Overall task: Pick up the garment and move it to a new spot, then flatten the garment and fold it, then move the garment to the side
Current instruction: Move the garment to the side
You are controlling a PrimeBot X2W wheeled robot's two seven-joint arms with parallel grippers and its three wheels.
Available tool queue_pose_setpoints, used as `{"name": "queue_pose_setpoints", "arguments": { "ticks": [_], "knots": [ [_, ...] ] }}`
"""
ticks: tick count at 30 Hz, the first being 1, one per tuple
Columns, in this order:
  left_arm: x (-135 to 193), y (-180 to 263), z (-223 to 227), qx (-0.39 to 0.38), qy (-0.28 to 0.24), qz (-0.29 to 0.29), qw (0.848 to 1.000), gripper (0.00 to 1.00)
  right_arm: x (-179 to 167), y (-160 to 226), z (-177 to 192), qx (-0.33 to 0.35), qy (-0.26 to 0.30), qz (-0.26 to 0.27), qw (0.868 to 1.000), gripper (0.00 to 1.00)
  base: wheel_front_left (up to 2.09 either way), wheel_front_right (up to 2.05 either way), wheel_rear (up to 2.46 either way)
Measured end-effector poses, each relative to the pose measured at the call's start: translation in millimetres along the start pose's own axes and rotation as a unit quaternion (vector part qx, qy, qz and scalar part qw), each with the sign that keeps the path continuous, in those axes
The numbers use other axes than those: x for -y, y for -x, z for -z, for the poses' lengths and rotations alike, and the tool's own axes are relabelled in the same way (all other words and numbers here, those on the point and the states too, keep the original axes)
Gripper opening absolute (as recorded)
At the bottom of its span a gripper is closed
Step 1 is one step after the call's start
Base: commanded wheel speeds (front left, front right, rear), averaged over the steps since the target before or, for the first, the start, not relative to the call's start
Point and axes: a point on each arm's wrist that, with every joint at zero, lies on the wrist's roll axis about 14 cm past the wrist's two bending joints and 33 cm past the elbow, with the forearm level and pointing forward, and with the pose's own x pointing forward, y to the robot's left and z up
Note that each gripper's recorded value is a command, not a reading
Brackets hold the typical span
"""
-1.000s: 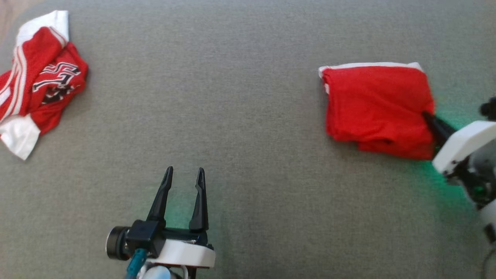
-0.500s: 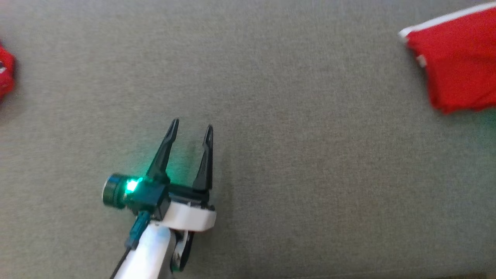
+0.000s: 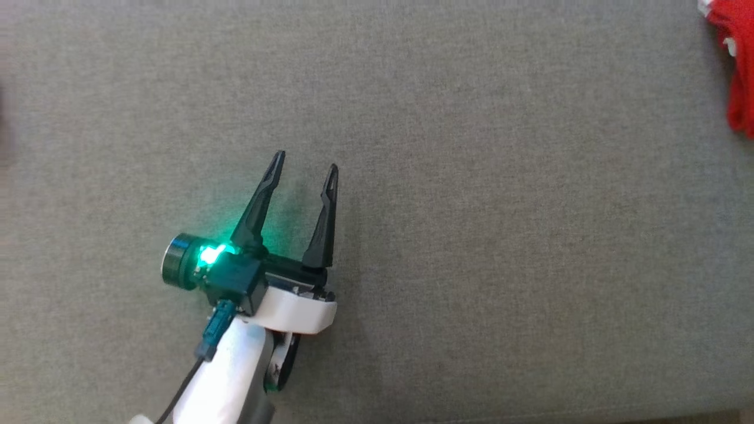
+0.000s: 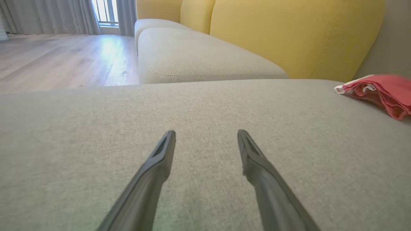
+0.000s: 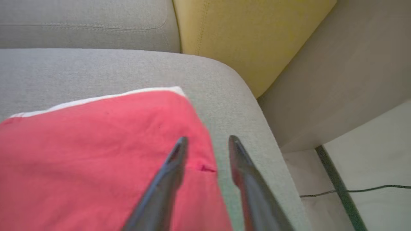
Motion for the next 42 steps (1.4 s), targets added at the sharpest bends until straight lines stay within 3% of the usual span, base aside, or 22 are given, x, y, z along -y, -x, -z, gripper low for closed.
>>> {"name": "queue_pose_setpoints", "arguments": {
  "ticks": [5,14,24,31,34,36,38,42],
  "knots": [
    [-0.6,17.2,-18.4,0.016,0.001,-0.019,1.000,1.00,-19.1,18.4,-4.0,0.012,0.032,-0.010,0.999,1.00,0.00,0.00,0.00],
    [-9.0,80.1,-41.3,0.038,0.008,-0.087,0.995,1.00,-109.7,80.6,5.0,0.074,-0.028,-0.107,0.991,1.00,0.00,0.00,0.00],
    [-10.0,135.9,-60.1,0.076,0.001,-0.125,0.989,1.00,-209.8,157.1,20.8,0.175,-0.085,-0.216,0.957,1.00,0.00,0.00,0.00],
    [-12.8,147.2,-68.6,0.093,-0.001,-0.134,0.987,1.00,-232.0,191.0,-1.0,0.252,-0.095,-0.243,0.932,1.00,0.00,0.00,0.00],
    [-11.5,146.9,-76.8,0.106,-0.001,-0.132,0.986,1.00,-227.0,215.2,-32.7,0.318,-0.113,-0.241,0.910,1.00,0.00,0.00,0.00],
    [-11.1,147.7,-81.3,0.113,-0.002,-0.132,0.985,1.00,-225.1,227.7,-32.9,0.333,-0.120,-0.239,0.904,1.00,0.00,0.00,0.00],
    [-13.7,151.2,-79.8,0.112,-0.001,-0.139,0.984,1.00,-225.4,236.1,-18.2,0.324,-0.139,-0.238,0.905,1.00,0.00,0.00,0.00],
    [-15.3,160.0,-72.3,0.103,0.004,-0.147,0.984,1.00,-228.5,242.6,29.1,0.272,-0.149,-0.240,0.920,1.00,0.00,0.00,0.00]
  ]
}}
